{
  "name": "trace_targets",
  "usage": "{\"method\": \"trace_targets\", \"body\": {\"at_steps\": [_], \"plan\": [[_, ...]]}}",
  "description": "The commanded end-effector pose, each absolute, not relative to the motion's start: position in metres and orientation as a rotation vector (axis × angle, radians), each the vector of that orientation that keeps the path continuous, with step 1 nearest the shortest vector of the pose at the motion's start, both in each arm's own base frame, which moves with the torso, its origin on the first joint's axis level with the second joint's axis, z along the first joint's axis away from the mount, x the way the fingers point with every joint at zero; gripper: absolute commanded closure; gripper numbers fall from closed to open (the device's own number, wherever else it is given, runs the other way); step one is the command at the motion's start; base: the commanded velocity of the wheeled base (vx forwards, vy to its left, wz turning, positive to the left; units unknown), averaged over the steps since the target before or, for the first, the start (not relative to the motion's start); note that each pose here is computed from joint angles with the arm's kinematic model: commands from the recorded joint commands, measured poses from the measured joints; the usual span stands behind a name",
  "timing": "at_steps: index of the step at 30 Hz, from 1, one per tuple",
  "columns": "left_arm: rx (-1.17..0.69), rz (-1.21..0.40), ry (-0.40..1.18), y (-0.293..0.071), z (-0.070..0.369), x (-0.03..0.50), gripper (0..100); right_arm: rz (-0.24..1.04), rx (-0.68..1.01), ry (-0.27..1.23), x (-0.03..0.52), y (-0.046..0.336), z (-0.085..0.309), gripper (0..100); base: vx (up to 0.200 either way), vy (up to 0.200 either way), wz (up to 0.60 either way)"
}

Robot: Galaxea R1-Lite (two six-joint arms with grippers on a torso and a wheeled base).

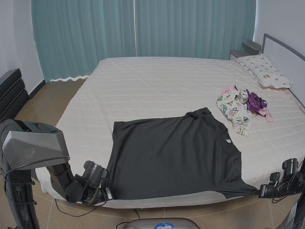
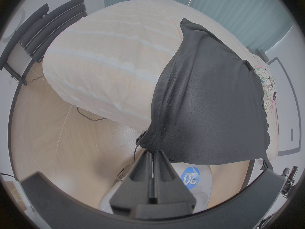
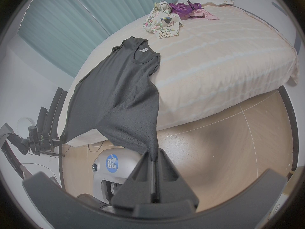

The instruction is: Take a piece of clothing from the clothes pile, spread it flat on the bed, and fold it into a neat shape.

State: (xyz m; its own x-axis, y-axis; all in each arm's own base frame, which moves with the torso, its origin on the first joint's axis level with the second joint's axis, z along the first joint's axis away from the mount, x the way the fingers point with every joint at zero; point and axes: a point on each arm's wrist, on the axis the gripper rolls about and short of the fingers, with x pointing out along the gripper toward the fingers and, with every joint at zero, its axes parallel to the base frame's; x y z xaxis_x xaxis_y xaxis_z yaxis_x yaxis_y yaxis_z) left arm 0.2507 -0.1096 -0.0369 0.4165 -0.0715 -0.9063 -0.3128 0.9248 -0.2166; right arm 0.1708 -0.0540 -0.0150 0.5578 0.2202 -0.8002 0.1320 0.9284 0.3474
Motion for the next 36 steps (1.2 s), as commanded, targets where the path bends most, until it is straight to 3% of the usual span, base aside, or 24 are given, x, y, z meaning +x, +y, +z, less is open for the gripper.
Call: {"method": "trace_targets", "body": {"at_steps": [1,17,36], "plan": [[-0.386,0.137,1.122,-0.113,-0.030,0.250,100,0.063,0.384,0.963,0.167,-0.051,-0.008,100,0.000,0.000,0.00],[-0.554,0.119,0.933,-0.105,0.014,0.281,100,0.170,0.443,0.714,0.215,-0.032,0.034,100,0.000,0.000,0.00],[-0.667,0.133,0.890,-0.105,0.029,0.285,100,0.212,0.519,0.557,0.231,-0.035,0.070,100,0.000,0.000,0.00]]}}
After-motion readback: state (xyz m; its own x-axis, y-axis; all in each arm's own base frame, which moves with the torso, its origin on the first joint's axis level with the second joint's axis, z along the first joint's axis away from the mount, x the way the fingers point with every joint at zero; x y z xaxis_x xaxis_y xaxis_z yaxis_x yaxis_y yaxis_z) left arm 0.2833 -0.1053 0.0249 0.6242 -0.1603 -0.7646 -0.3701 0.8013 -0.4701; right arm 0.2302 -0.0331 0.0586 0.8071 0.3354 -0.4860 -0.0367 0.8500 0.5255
